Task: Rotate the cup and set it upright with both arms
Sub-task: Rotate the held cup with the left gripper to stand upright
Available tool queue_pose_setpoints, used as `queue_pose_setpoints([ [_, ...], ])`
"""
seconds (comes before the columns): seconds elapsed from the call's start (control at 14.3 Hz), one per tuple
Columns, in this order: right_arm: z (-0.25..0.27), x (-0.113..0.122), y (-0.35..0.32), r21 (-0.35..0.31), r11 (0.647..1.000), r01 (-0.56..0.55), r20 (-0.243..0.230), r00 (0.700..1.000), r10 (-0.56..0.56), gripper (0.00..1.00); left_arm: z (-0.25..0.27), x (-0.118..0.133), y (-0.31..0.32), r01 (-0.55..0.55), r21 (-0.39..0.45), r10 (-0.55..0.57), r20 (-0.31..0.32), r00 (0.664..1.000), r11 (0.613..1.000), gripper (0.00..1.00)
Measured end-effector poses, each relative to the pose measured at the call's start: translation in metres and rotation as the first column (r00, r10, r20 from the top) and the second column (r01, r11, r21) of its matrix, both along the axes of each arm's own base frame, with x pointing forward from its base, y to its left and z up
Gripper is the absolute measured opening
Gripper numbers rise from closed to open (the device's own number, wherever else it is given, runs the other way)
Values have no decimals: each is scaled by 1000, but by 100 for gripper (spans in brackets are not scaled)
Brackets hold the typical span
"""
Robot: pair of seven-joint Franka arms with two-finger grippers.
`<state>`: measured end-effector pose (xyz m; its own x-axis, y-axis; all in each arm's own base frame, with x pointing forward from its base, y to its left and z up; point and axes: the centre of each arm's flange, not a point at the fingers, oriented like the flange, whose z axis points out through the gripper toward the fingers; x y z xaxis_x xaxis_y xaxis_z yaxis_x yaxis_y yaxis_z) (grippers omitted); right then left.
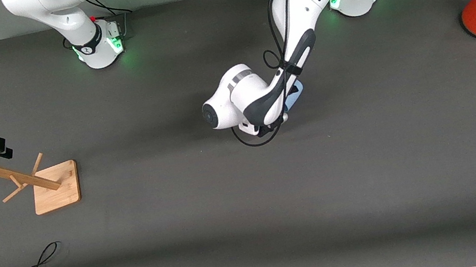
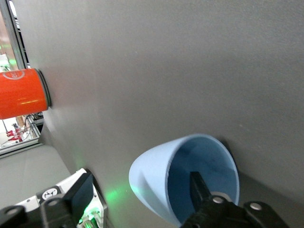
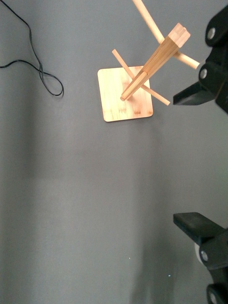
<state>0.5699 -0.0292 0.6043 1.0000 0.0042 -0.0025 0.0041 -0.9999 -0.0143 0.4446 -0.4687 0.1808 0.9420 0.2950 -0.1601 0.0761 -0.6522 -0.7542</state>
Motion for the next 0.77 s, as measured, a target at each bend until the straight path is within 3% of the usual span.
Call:
queue_pose_setpoints([
  [0.07, 0, 0, -1, -10, 1000, -1, -1, 1000, 1, 100, -3, -1, 1, 6, 9, -6, 0, 1000, 1000, 89],
  [0.49, -1, 0, 1, -21, 1000, -11, -3, 1000, 11, 100, -6, -4, 1, 20, 21, -20, 2, 1000, 1000, 19],
  [0.56, -1, 0, 1, -21, 1000, -11, -5, 1000, 11, 100, -2, -5, 3, 19, 36, -19, -4, 1000, 999, 11],
  [0.77, -2, -1, 1, -21, 1000, -11, -10, 1000, 11, 100, 18, 6, -3, 27, -3, -27, 20, 999, 1000, 7],
])
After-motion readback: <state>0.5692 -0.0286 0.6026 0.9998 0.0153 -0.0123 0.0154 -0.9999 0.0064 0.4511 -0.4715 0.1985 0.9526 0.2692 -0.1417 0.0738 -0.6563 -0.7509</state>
